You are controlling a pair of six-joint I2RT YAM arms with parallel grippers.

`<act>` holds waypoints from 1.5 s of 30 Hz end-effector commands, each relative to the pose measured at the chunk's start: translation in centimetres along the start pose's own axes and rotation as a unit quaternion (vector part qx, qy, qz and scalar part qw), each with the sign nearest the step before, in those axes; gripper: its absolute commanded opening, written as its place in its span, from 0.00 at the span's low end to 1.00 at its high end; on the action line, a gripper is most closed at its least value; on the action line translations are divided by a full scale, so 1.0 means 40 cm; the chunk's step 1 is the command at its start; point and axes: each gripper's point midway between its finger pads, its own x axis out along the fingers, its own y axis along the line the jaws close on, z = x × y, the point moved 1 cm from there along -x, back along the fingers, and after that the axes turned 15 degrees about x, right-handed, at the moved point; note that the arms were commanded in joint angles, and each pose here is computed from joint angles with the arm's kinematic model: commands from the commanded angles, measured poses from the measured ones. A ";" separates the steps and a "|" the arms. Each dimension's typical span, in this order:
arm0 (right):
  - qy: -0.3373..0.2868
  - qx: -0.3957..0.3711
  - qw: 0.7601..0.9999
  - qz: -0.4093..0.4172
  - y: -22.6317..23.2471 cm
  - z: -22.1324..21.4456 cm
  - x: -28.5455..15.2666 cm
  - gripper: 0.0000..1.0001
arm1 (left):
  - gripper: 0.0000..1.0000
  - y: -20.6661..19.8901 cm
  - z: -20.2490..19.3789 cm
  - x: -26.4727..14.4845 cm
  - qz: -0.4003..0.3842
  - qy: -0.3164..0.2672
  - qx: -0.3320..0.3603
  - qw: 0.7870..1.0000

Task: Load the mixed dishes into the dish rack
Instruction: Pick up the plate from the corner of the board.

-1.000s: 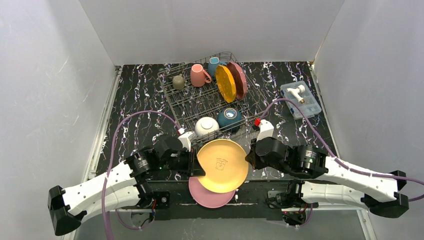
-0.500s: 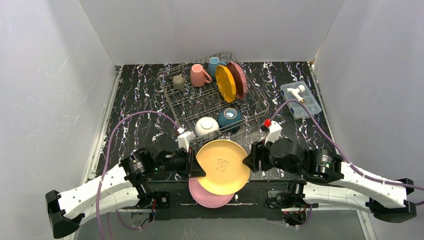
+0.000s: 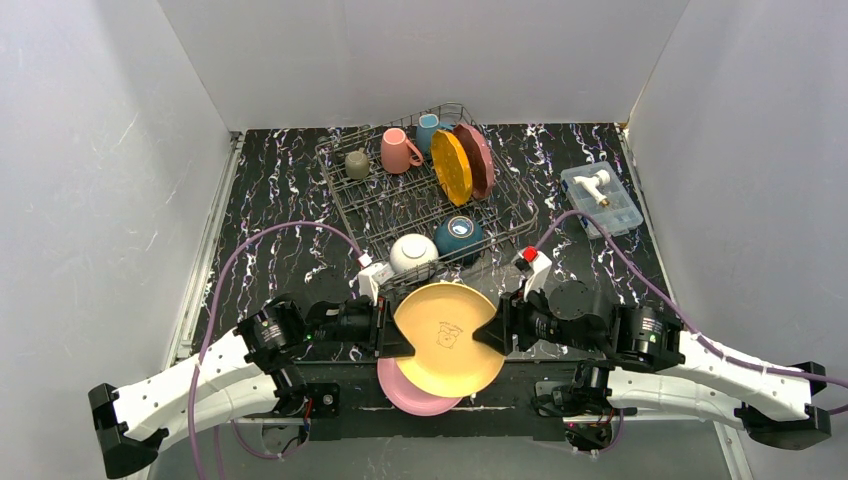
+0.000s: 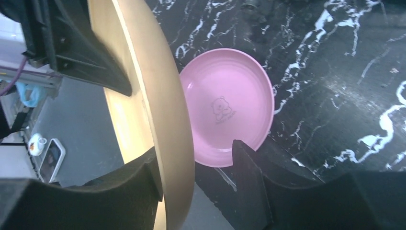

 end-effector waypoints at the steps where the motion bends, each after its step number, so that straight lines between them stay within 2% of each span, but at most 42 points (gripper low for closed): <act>1: 0.001 0.003 0.998 0.070 0.072 0.007 0.002 0.56 | 0.00 -0.055 0.042 -0.021 -0.042 -0.025 0.025 0.999; 8: -0.005 0.003 0.995 0.097 0.092 0.014 -0.014 0.39 | 0.00 -0.047 0.036 -0.023 -0.036 -0.027 0.025 0.999; 14: -0.011 0.012 0.994 0.110 0.101 0.018 -0.022 0.03 | 0.00 -0.040 0.035 -0.022 -0.031 -0.028 0.026 0.999; 15: -0.013 0.013 0.994 0.110 0.100 0.019 -0.021 0.01 | 0.00 -0.038 0.034 -0.021 -0.028 -0.027 0.025 0.999; 17: -0.015 0.014 0.994 0.107 0.101 0.023 -0.021 0.01 | 0.03 -0.032 0.034 -0.021 -0.020 -0.026 0.023 0.999; 20: -0.025 0.014 0.995 0.098 0.102 0.038 -0.024 0.01 | 0.24 -0.014 0.033 -0.023 0.004 -0.026 0.019 0.999; 24: -0.044 0.012 0.995 0.085 0.105 0.065 -0.030 0.01 | 0.59 0.008 0.032 -0.034 0.032 -0.030 0.022 0.999; 30: -0.060 0.003 0.997 0.045 0.108 0.104 -0.023 0.01 | 0.77 0.042 0.037 -0.071 0.089 -0.036 0.033 0.995; 33: -0.075 -0.005 0.997 0.020 0.107 0.131 -0.023 0.01 | 0.91 0.061 0.046 -0.101 0.124 -0.043 0.047 0.990; 36: -0.092 -0.016 0.995 -0.020 0.099 0.164 -0.019 0.01 | 0.98 0.078 0.058 -0.138 0.161 -0.051 0.065 0.984; 45: -0.119 -0.069 0.985 -0.101 0.125 0.251 0.025 0.01 | 0.98 0.116 0.083 -0.228 0.235 -0.072 0.110 0.963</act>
